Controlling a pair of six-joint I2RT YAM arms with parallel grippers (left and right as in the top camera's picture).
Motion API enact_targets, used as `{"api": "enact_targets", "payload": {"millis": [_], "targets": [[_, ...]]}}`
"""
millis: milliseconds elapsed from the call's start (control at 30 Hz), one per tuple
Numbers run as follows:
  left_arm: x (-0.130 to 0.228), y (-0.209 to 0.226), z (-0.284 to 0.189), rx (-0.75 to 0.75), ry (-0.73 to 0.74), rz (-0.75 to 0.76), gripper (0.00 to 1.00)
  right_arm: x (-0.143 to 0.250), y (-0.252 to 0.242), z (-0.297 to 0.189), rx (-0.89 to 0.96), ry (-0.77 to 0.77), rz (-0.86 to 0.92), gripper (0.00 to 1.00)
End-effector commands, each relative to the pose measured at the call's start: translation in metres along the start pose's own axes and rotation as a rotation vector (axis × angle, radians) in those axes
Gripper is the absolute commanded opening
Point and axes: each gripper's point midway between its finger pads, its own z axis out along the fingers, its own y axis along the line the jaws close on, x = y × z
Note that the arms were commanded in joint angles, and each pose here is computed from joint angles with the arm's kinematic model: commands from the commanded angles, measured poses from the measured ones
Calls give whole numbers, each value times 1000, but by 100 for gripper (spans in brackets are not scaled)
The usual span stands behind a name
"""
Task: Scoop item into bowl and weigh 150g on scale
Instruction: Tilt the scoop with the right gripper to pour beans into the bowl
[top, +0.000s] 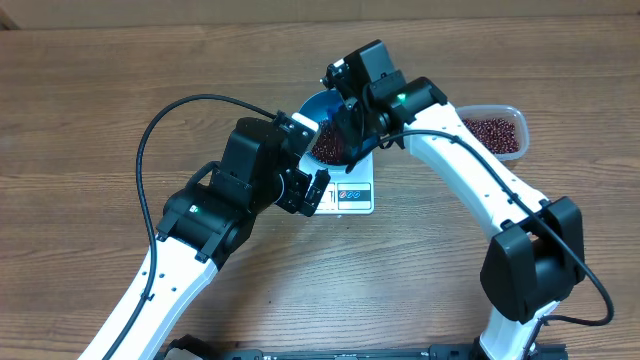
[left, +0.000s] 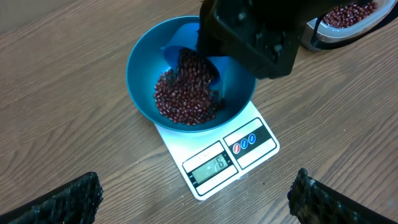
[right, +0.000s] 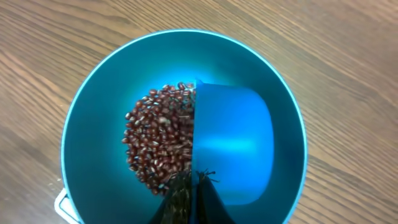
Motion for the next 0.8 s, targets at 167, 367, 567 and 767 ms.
{"api": "enact_targets", "payload": {"millis": [167,367,567,767], "targets": [[1,-1,1,12,2,-18,100,-29,-6,-41,93,-108,-45,4],[1,-1,1,12,3,-18,100,-33,-6,-54,96,-137,-45,4],[1,-1,1,12,3,-17,100,-36,-6,-64,99,-157,-48,4],[1,-1,1,12,3,-17,100,-38,-6,-75,101,-176,-52,4]]}}
